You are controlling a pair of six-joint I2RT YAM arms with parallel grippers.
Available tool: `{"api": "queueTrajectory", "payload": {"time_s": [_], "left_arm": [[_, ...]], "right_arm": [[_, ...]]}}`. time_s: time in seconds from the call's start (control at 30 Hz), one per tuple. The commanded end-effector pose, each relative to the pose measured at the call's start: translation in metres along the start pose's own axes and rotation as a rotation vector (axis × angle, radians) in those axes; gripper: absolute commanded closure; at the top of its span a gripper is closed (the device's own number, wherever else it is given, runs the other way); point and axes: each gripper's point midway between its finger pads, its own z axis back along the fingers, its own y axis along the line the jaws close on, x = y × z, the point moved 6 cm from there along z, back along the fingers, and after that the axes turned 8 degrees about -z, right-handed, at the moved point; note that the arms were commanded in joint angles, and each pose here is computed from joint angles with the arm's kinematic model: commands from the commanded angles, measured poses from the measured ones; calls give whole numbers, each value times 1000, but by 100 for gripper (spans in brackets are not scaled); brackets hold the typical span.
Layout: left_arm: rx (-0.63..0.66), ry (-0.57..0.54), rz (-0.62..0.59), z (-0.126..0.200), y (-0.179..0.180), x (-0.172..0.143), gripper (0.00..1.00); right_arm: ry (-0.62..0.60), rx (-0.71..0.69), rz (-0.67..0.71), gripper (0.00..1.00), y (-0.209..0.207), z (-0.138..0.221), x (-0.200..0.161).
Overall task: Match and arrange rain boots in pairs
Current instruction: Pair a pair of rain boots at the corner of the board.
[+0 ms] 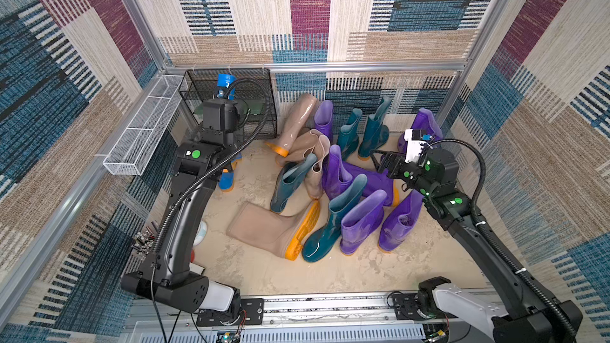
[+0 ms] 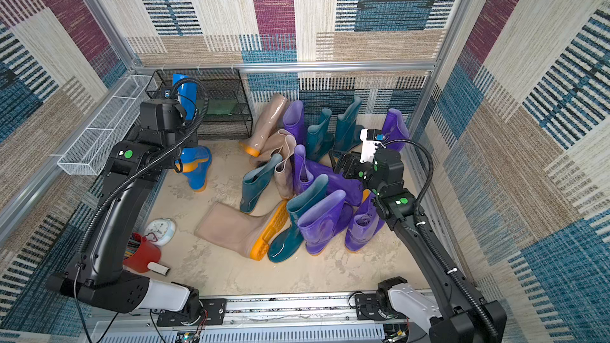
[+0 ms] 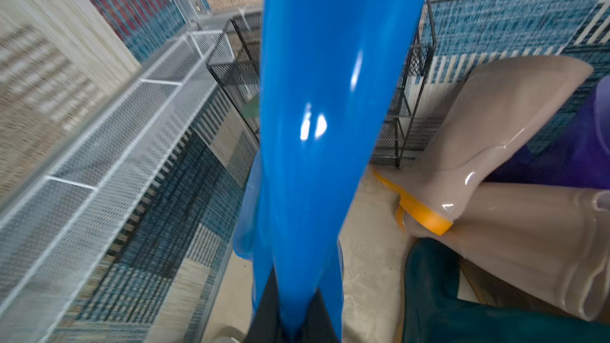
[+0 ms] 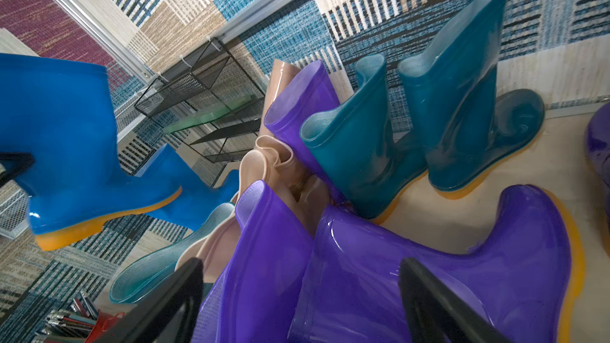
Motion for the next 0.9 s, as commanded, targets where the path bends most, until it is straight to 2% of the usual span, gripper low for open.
{"api": "queueTrajectory", "payload": {"time_s": [0.0, 0.1, 0.27, 0.43, 0.57, 0.87], "left_arm": [[-129, -88, 98, -16, -16, 15, 100], [-158, -85, 78, -29, -25, 12, 100], [-109, -45, 87, -58, -26, 8, 100], [-78, -46, 113, -87, -26, 10, 100], [-91, -57, 75, -110, -34, 15, 100], [-114, -78, -14, -162, -53, 15, 100]], "right_arm": [[-17, 6, 24, 5, 1, -5, -1], [7, 1, 25, 5, -1, -13, -6], [31, -13, 41, 5, -5, -24, -11], [-31, -56, 41, 3, -3, -23, 5], [-50, -43, 53, 2, 1, -27, 12], [5, -59, 32, 3, -8, -55, 5]]}}
